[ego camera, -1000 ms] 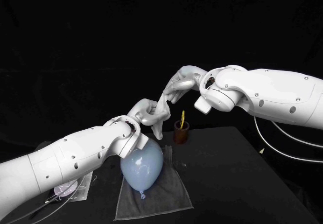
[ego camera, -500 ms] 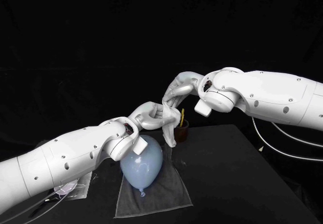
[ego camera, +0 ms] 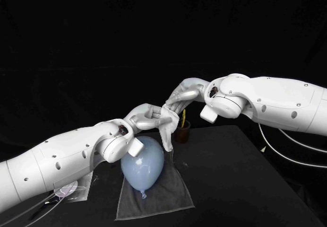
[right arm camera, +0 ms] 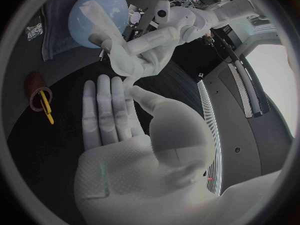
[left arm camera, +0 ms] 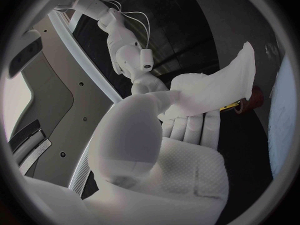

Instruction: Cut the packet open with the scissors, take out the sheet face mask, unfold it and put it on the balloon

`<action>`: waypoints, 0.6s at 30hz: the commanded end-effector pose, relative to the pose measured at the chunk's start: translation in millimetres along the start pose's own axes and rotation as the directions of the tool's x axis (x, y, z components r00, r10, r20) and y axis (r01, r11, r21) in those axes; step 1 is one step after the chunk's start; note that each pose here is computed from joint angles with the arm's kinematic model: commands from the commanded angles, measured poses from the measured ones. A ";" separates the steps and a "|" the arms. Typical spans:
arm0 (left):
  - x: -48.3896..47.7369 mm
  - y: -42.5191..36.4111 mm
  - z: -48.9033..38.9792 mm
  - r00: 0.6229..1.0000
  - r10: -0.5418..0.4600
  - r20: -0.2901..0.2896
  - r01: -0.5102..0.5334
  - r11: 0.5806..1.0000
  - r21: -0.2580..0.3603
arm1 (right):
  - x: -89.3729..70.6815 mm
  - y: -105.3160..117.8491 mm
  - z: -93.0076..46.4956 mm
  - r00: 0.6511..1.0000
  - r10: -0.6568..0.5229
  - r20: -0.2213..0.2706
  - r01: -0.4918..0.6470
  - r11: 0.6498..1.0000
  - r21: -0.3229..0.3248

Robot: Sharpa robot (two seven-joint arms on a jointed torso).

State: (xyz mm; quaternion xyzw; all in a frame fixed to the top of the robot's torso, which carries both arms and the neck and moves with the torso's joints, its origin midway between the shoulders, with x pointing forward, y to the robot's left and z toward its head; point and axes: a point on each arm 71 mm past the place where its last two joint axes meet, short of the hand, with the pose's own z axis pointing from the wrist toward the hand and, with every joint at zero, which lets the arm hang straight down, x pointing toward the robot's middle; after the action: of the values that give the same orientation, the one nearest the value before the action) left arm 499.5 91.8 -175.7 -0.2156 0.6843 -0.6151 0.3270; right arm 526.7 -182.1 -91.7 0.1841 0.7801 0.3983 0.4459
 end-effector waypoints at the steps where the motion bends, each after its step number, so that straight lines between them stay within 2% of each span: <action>1: 4.5 -0.4 -3.2 0.994 -0.080 -0.077 0.079 0.997 -0.013 | -3.8 -2.3 -4.7 0.990 0.118 0.081 -0.111 0.990 -0.088; 7: 3.1 0.2 -9.4 0.990 -0.093 -0.102 0.091 0.996 -0.022 | 2.4 -22.8 -12.6 0.974 0.203 0.097 -0.192 0.975 -0.108; 13: 2.0 0.2 -13.2 0.990 -0.094 -0.101 0.092 0.995 -0.027 | 12.6 -46.5 -22.2 0.954 0.273 0.123 -0.259 0.959 -0.117; 18: -0.1 0.5 -15.6 0.992 -0.089 -0.091 0.087 0.996 -0.028 | 27.3 -65.0 -29.7 0.947 0.303 0.108 -0.294 0.951 -0.094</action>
State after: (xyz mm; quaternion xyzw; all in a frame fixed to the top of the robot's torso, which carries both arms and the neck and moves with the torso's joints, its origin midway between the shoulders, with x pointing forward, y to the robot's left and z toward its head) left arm 490.1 104.6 -176.7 -0.2228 0.6963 -0.6239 0.2761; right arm 491.8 -217.9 -151.7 0.2947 0.7214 0.4614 0.4240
